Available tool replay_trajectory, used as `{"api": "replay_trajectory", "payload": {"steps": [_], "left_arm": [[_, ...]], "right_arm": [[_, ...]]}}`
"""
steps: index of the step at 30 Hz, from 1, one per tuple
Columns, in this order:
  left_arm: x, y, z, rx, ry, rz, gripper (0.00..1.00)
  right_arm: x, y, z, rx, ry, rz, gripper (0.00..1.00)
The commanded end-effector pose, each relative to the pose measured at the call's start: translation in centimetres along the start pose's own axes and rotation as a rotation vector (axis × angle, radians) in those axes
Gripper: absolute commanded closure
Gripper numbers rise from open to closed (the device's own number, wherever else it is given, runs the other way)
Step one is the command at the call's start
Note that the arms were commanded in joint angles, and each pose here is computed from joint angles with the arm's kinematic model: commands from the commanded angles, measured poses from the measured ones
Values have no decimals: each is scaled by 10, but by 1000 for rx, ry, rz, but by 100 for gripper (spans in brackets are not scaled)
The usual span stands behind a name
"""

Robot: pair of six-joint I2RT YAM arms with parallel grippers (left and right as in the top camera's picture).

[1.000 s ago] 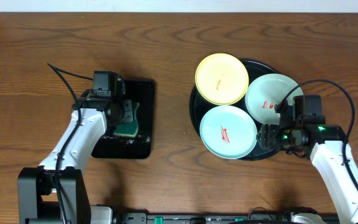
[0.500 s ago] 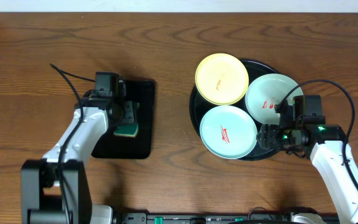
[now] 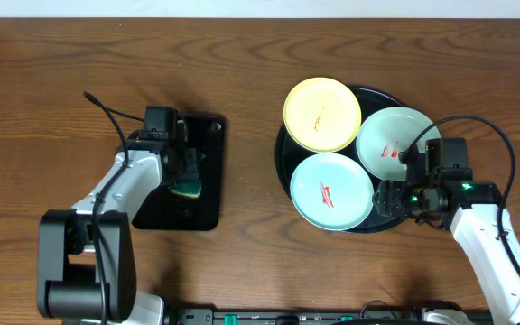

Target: Clean dirty plates on tray and stack at the side

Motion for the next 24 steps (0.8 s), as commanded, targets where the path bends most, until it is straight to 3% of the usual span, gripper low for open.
{"api": "replay_trajectory", "payload": {"steps": [1,11,24], "left_arm": [[0,15,3,-37,24,-6,93],[-4,25,-16,31,39,-42,92],[-13,24,-25,69,44,-100,93]], "right_arm": [[4,3,7,-18,8,4,31],[13,-1,1,-4,11,59,26],[25,-31,7,-56,-38,76,31]]}}
Point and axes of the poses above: each gripper's point midway between its finger pads, its own y axis back along the fingers, its own x axis along the line the jaws close on, z = x × y, the point moved 1 cm from there along y, back along the fingers, and after that the axes turned 9 degrees about y, right-handed, at the moved point
